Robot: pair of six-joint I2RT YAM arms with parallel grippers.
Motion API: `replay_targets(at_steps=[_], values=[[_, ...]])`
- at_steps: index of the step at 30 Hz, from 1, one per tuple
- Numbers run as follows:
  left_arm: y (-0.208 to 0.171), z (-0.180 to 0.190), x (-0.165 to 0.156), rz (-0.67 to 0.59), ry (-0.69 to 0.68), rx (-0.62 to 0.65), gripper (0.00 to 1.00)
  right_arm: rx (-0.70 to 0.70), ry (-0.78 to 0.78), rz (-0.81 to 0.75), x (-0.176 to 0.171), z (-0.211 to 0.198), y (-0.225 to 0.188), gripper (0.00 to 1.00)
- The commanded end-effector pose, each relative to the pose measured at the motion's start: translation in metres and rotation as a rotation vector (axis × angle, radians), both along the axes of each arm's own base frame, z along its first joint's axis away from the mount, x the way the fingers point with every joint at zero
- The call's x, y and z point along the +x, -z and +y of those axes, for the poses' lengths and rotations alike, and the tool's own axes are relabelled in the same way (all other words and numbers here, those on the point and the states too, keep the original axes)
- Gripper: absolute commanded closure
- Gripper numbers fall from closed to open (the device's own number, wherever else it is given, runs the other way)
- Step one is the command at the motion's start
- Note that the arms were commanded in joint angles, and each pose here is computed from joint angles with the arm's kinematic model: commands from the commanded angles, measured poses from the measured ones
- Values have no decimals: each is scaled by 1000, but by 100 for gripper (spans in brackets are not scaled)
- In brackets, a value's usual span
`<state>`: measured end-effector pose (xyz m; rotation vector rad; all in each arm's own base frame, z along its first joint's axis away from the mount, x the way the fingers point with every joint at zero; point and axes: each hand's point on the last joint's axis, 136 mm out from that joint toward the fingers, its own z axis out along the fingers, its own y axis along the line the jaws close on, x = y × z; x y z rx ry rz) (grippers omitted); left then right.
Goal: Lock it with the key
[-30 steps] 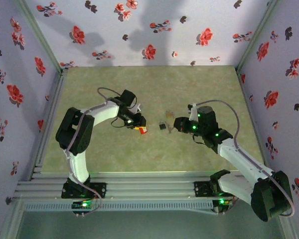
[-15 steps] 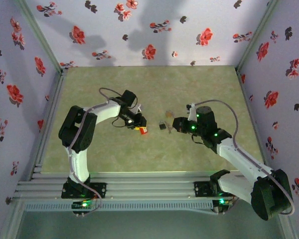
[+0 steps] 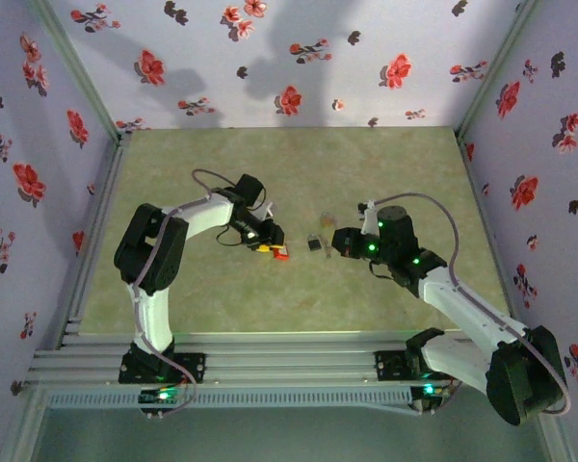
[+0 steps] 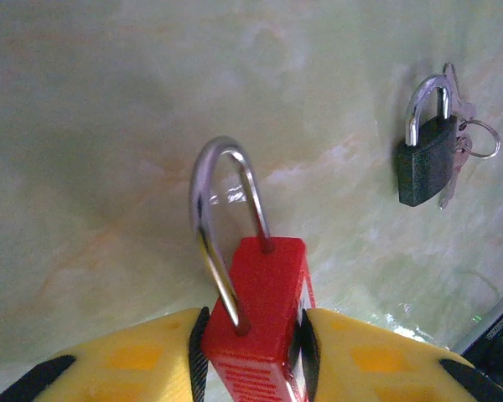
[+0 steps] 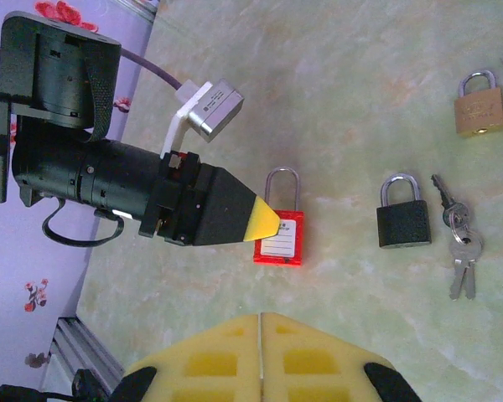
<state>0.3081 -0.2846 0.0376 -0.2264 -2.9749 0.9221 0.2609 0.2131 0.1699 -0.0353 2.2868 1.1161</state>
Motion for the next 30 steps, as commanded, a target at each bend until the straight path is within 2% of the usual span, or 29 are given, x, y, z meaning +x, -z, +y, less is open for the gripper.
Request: replay_targets(at_steps=[1, 16, 25, 30], values=[[3, 4, 4, 1, 10, 24, 63, -19, -16, -26, -1, 2, 2, 100], [-7, 14, 11, -43, -27, 58, 62, -50, -38, -20, -2, 5, 8, 100], [-63, 29, 14, -197, -135, 14, 52, -117, -120, 5, -6, 22, 22, 100], [-97, 48, 10, -323, -217, -33, 41, -188, -136, 36, -3, 29, 34, 100]])
